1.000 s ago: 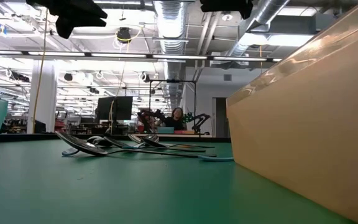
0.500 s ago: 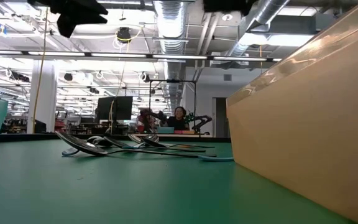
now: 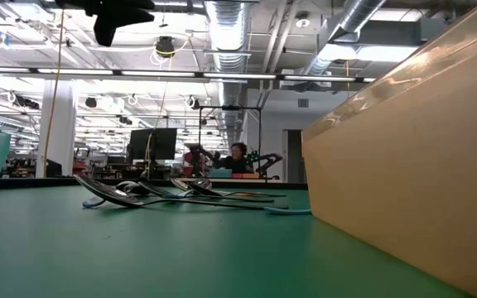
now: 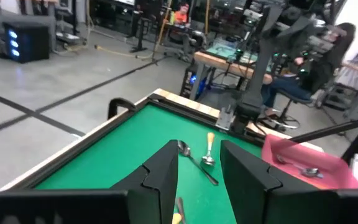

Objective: Sort silverware by color (type)
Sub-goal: Put the orange spoon into the green bin

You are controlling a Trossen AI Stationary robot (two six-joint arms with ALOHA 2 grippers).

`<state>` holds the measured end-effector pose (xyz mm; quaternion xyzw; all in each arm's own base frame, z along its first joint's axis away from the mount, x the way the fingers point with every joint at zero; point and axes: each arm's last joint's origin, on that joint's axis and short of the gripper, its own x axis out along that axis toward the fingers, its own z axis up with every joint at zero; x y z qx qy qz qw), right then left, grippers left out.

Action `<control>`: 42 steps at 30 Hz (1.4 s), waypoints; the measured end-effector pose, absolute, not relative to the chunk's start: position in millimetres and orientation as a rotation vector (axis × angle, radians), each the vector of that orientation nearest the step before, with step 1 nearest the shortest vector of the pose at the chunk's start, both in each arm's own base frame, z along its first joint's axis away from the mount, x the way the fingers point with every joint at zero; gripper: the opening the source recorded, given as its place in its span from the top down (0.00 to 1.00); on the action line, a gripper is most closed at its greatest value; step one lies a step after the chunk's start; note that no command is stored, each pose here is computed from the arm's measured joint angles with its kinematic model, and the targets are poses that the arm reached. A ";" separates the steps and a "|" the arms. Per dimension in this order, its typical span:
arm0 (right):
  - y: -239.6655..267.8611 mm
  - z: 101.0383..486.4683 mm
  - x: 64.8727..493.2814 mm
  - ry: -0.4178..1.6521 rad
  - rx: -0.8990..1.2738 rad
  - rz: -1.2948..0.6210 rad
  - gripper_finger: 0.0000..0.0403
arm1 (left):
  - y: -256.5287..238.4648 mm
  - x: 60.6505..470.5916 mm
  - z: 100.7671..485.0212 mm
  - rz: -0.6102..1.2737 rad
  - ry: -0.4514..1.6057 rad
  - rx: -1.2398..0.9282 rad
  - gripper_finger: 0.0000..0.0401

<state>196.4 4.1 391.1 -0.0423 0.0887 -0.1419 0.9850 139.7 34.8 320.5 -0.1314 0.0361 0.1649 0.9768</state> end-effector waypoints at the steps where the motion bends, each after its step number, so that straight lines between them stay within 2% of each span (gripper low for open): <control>1: 3.1 390.3 193.5 0.192 -0.081 -0.289 0.69 | 37.0 139.2 320.4 0.325 0.072 -0.279 0.74; 11: 3.3 365.8 199.6 0.332 -0.091 -0.290 0.69 | 56.6 132.1 318.1 0.404 0.080 -0.317 0.74; 19: 5.1 317.4 223.1 0.484 0.019 -0.323 0.69 | 62.7 136.2 306.9 0.452 0.175 -0.352 0.74; 28: 7.2 268.4 253.3 0.682 0.027 -0.352 0.69 | 70.2 156.7 292.1 0.441 0.295 -0.287 0.74; 34: 7.9 256.9 263.2 0.714 0.037 -0.360 0.69 | 70.6 163.8 285.7 0.425 0.342 -0.290 0.74; 42: 9.0 259.1 262.2 0.701 0.051 -0.359 0.69 | 63.0 157.4 294.1 0.389 0.286 -0.293 0.74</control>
